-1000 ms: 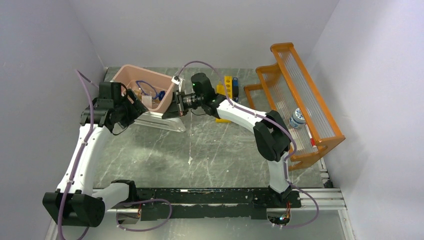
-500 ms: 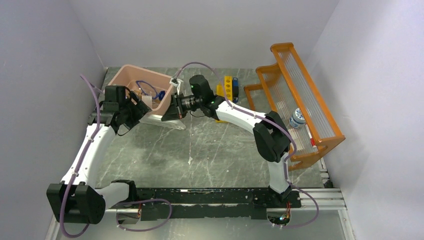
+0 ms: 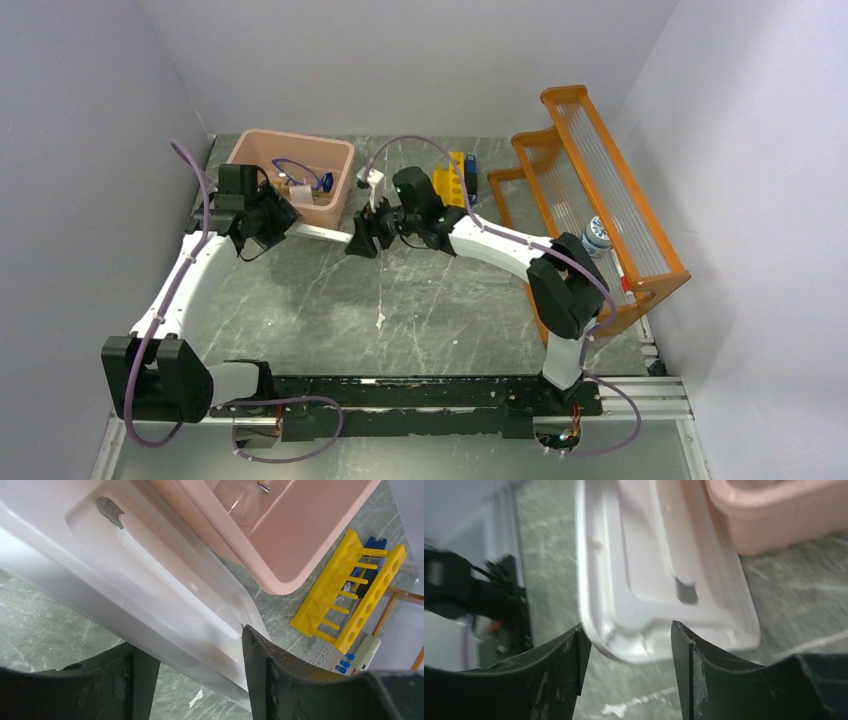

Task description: Organize the chemistry lab equipment

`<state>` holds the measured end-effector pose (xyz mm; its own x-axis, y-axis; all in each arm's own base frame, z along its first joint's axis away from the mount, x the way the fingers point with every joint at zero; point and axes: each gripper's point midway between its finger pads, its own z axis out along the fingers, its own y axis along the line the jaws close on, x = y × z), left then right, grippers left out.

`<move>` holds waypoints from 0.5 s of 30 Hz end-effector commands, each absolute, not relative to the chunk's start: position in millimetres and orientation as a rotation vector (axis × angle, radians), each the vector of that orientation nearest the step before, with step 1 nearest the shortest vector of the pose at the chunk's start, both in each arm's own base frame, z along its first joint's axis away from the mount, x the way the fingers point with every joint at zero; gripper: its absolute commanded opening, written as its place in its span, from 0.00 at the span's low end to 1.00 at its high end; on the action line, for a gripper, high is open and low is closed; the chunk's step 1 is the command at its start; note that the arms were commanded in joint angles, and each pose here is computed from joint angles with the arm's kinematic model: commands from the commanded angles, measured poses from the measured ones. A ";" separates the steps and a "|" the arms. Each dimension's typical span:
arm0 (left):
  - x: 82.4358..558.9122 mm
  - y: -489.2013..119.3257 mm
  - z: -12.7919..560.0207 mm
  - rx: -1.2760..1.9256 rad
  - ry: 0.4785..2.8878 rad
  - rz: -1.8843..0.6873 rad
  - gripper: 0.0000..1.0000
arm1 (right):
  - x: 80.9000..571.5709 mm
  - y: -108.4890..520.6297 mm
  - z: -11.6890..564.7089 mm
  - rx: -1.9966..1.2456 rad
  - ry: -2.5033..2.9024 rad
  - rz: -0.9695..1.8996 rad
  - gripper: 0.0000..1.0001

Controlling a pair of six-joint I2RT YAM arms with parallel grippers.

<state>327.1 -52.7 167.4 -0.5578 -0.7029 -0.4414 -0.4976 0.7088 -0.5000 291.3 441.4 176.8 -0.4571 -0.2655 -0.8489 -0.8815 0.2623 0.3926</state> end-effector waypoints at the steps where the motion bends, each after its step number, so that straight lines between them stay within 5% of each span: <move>1: 342.4 -51.3 188.2 -0.883 2.221 -0.446 0.62 | 304.7 418.9 169.7 -1.177 1.671 0.913 0.63; 12: 345.4 -51.8 196.7 -0.883 2.212 -0.453 0.62 | 310.3 426.7 152.6 -1.241 1.472 0.817 0.62; 15: 345.6 -52.2 198.6 -0.877 2.217 -0.452 0.61 | 317.4 434.3 142.2 -1.250 1.453 0.808 0.50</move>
<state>336.9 -53.3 180.6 -0.5444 -0.7039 -0.4562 -0.4825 0.7077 -0.5161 301.0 422.7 146.8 -0.0451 -0.3104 -0.9495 -0.9718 0.2340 -0.0304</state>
